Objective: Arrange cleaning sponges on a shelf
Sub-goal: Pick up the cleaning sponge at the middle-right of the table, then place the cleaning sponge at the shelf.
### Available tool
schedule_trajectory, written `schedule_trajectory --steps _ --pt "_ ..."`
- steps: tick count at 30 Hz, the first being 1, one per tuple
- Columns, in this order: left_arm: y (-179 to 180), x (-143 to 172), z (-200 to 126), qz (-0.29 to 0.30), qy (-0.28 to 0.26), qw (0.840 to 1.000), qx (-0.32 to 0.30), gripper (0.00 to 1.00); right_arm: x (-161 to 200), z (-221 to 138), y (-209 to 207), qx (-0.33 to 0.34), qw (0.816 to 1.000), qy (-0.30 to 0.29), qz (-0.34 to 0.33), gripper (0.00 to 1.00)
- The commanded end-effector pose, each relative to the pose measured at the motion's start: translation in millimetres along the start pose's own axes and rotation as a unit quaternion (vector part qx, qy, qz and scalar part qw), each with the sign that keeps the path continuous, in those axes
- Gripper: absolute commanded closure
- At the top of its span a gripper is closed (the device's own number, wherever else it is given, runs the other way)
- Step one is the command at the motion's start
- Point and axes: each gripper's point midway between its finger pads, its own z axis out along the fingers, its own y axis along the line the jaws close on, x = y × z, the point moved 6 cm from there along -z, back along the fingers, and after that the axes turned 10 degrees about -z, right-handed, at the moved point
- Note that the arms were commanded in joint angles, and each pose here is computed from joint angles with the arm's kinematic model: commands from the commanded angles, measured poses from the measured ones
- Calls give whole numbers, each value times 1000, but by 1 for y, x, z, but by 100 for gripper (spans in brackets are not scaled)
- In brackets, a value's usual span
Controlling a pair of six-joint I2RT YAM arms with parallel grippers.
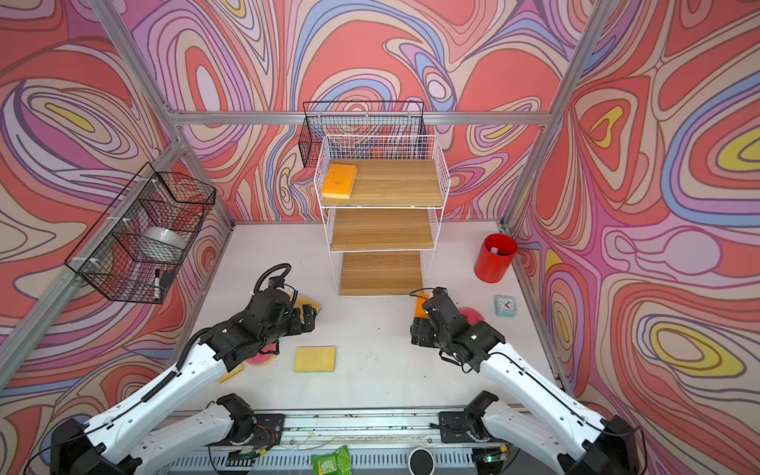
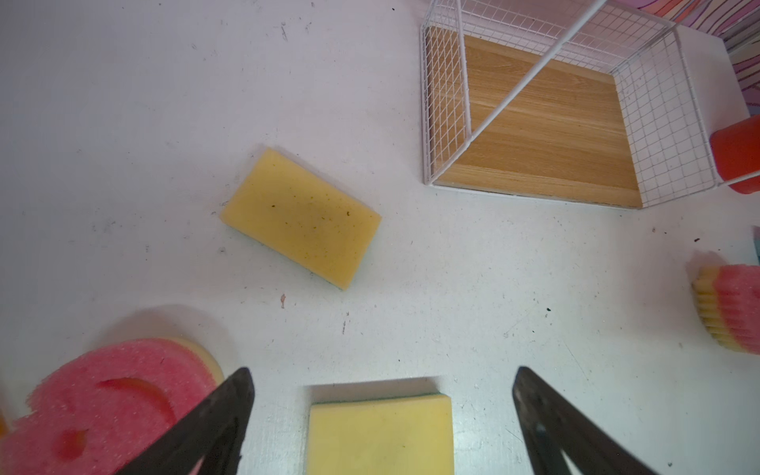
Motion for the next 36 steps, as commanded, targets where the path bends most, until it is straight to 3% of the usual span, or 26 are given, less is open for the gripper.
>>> schedule_trajectory --steps 1,17,24,36 --pt "8 -2 -13 11 -5 1000 -28 0 -20 -29 17 -52 998 -38 -23 25" --pt "10 -10 -25 21 -18 999 -41 0 -81 -127 71 -206 962 -134 -121 28" --pt "-2 -26 -41 28 -34 999 -24 0 -117 -147 79 -176 960 -164 -141 27" --pt "-46 -85 -80 48 -96 994 12 0 -199 -138 104 -109 962 -198 -150 25"
